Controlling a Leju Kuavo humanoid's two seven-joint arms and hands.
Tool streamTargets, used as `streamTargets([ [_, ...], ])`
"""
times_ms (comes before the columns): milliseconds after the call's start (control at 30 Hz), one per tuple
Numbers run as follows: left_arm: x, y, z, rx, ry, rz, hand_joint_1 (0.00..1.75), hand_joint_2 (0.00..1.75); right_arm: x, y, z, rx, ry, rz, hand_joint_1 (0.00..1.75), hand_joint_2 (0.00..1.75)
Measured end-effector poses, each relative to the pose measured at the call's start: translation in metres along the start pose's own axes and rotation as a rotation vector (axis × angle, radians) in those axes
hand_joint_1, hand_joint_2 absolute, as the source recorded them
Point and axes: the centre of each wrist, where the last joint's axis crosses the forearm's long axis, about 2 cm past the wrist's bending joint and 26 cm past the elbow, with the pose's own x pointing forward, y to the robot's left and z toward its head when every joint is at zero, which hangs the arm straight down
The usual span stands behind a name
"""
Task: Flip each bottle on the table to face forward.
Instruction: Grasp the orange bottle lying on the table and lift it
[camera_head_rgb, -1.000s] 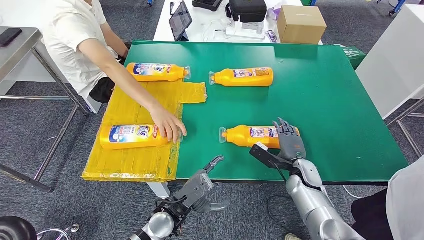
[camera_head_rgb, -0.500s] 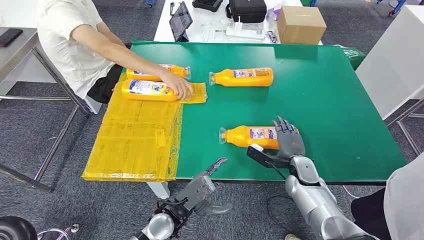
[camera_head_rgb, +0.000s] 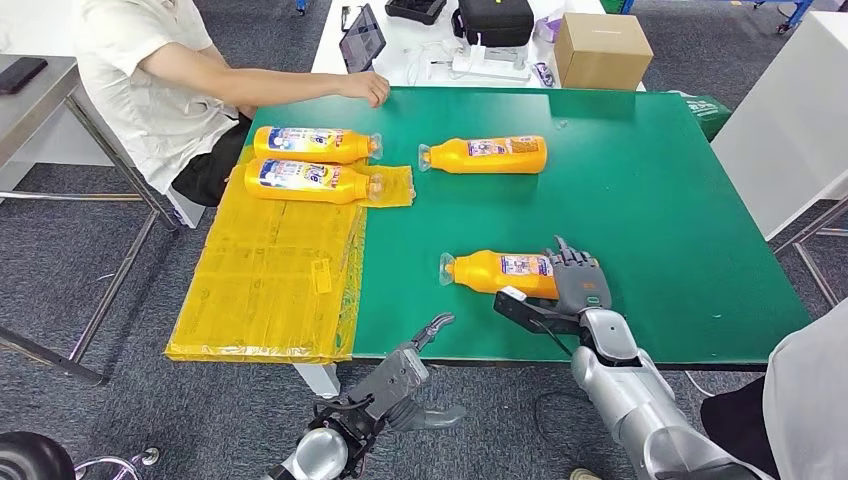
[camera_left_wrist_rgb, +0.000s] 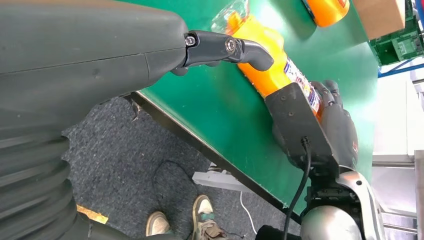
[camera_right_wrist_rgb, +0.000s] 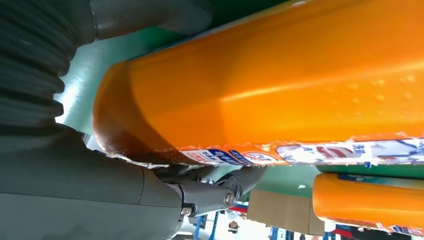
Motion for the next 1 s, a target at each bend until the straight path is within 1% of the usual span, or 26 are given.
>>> streamTargets([
  [233, 0.001, 0.002, -0.002, 0.003, -0.012, 0.004, 0.00, 1.75, -0.008, -0.004, -0.006, 0.049, 0.010, -0.017, 1.75, 1.75],
  [433, 0.002, 0.003, -0.003, 0.017, -0.025, 0.017, 0.00, 1.75, -0.011, -0.004, -0.007, 0.063, 0.000, -0.036, 1.75, 1.75],
  [500, 0.002, 0.003, -0.003, 0.028, -0.032, 0.025, 0.00, 1.75, -0.011, -0.004, -0.007, 0.065, -0.012, -0.063, 1.75, 1.75],
  [633, 0.002, 0.004, -0.003, 0.076, -0.054, 0.070, 0.00, 1.75, -0.013, -0.002, -0.006, 0.078, -0.046, -0.180, 1.75, 1.75],
  [900, 0.002, 0.004, -0.003, 0.081, -0.056, 0.076, 0.00, 1.75, -0.014, -0.002, -0.006, 0.080, -0.048, -0.192, 1.75, 1.75],
  [1000, 0.003, 0.004, -0.004, 0.109, -0.060, 0.107, 0.00, 1.75, -0.015, -0.002, -0.006, 0.083, -0.056, -0.243, 1.75, 1.75],
])
